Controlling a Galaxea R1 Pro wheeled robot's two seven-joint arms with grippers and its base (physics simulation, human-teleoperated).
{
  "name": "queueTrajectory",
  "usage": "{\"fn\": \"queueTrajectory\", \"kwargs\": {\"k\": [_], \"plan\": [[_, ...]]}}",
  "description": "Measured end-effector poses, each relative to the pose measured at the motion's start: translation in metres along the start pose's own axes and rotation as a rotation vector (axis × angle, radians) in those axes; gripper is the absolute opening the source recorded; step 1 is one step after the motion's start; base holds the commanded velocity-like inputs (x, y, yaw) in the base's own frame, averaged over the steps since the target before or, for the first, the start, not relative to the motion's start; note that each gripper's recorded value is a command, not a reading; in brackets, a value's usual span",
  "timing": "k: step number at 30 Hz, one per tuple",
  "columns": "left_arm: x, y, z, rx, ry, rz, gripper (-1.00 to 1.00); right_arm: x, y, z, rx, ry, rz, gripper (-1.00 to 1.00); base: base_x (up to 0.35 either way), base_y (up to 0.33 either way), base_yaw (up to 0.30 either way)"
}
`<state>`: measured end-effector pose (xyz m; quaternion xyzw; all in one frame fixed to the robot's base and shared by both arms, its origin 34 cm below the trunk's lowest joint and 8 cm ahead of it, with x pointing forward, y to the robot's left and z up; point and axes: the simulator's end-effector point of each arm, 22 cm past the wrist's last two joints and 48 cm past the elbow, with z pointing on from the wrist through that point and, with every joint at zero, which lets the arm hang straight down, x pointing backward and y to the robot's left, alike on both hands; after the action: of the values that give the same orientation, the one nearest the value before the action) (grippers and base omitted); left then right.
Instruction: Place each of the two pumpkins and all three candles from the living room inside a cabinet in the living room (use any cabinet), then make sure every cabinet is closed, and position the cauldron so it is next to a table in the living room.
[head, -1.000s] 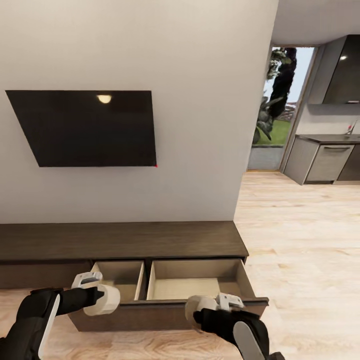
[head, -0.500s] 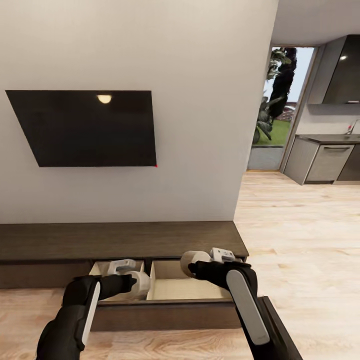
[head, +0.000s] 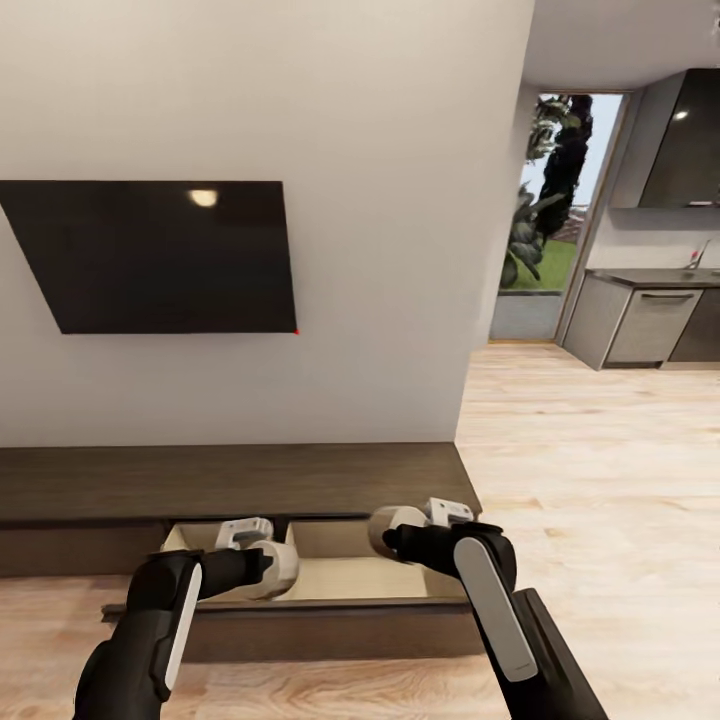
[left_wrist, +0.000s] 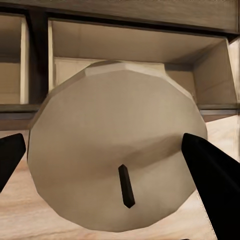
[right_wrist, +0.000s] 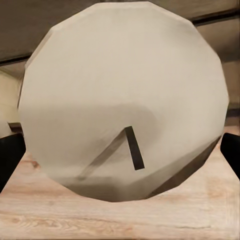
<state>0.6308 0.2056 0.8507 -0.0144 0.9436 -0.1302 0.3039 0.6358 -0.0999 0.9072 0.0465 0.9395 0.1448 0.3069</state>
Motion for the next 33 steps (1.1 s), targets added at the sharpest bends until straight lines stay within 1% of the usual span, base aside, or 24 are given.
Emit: {"fn": "queueTrajectory", "kwargs": {"k": [6, 10, 12, 16, 23, 26, 28, 31, 33], "plan": [[0.0, 0.0, -0.001, 0.0, -0.002, 0.0, -1.0, 0.007, 0.001, 0.007, 0.005, 0.026, 0.002, -1.0, 0.219, -0.18, 0.0], [-0.001, 0.001, -0.001, -0.003, -0.003, 0.001, -1.0, 0.005, -0.003, 0.008, 0.012, 0.017, 0.008, -1.0, 0.307, -0.081, 0.0], [0.0, 0.001, -0.001, -0.002, -0.001, 0.001, -1.0, 0.002, -0.006, 0.011, 0.015, 0.001, 0.026, -1.0, 0.313, -0.051, 0.0], [0.0, 0.001, 0.0, -0.005, -0.001, 0.002, -1.0, 0.016, -0.013, 0.022, 0.035, 0.038, 0.034, -1.0, 0.284, -0.061, 0.0], [0.001, -0.001, 0.0, 0.003, 0.001, -0.001, -1.0, 0.022, -0.006, 0.025, 0.023, 0.057, 0.037, -1.0, 0.091, -0.016, 0.0], [0.001, -0.002, 0.001, 0.004, 0.001, 0.0, -1.0, 0.025, -0.005, 0.027, 0.024, 0.083, 0.02, -1.0, 0.047, -0.001, 0.0], [0.002, -0.002, 0.001, 0.003, 0.005, 0.0, -1.0, 0.029, -0.008, 0.029, 0.038, 0.101, 0.011, -1.0, 0.011, 0.0, 0.0], [0.004, 0.0, 0.002, -0.008, 0.011, -0.001, -1.0, 0.038, -0.025, 0.037, 0.109, 0.142, -0.001, -1.0, 0.003, 0.0, 0.0], [0.005, 0.008, 0.003, -0.042, 0.014, 0.0, -1.0, 0.039, -0.032, 0.04, 0.142, 0.159, -0.005, -1.0, 0.0, 0.0, 0.0]]}}
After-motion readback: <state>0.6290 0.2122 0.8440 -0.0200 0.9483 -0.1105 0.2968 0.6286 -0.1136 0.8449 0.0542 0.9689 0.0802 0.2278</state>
